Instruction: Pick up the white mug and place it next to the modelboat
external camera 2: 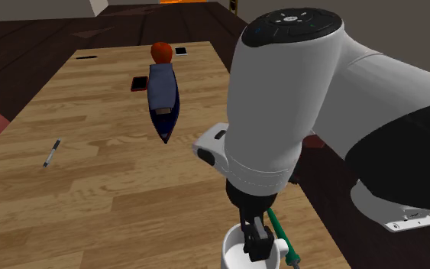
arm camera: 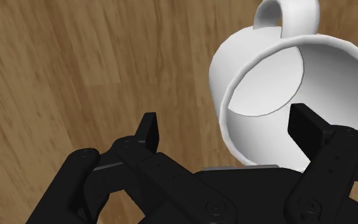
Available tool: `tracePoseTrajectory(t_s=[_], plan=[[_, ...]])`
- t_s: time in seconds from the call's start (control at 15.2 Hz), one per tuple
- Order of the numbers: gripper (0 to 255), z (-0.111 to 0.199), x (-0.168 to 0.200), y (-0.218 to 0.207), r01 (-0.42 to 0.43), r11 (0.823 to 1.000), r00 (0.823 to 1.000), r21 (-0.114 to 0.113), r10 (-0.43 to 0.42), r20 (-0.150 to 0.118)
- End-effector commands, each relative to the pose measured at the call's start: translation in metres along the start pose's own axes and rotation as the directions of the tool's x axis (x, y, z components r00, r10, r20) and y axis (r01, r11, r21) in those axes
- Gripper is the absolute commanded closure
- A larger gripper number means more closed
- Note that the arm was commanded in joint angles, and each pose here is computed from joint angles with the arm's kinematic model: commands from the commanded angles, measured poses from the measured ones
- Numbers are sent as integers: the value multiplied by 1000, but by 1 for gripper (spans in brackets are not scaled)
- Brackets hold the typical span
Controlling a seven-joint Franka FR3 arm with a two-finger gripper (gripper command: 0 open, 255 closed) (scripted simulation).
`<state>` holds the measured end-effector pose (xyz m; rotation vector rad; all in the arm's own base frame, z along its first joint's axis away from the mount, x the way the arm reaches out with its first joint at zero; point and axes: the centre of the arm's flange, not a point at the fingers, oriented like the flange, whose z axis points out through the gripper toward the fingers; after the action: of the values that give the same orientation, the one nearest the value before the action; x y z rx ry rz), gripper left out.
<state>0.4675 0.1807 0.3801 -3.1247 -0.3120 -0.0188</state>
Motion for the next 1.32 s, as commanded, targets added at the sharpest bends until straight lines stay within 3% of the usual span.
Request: tracePoseTrajectory(t_s=[0.0,0.33,0.79,0.86,1.25], plan=[[0,12,3,-3,1,1000,1000,0,-1,-1],[0,37,3,-3,1,1000,1000,0,-1,-1],[0,37,3,-3,1,1000,1000,0,-1,-1],[255,37,3,-3,1,1000,1000,0,-1,-1],[255,37,3,-3,1,1000,1000,0,-1,-1]])
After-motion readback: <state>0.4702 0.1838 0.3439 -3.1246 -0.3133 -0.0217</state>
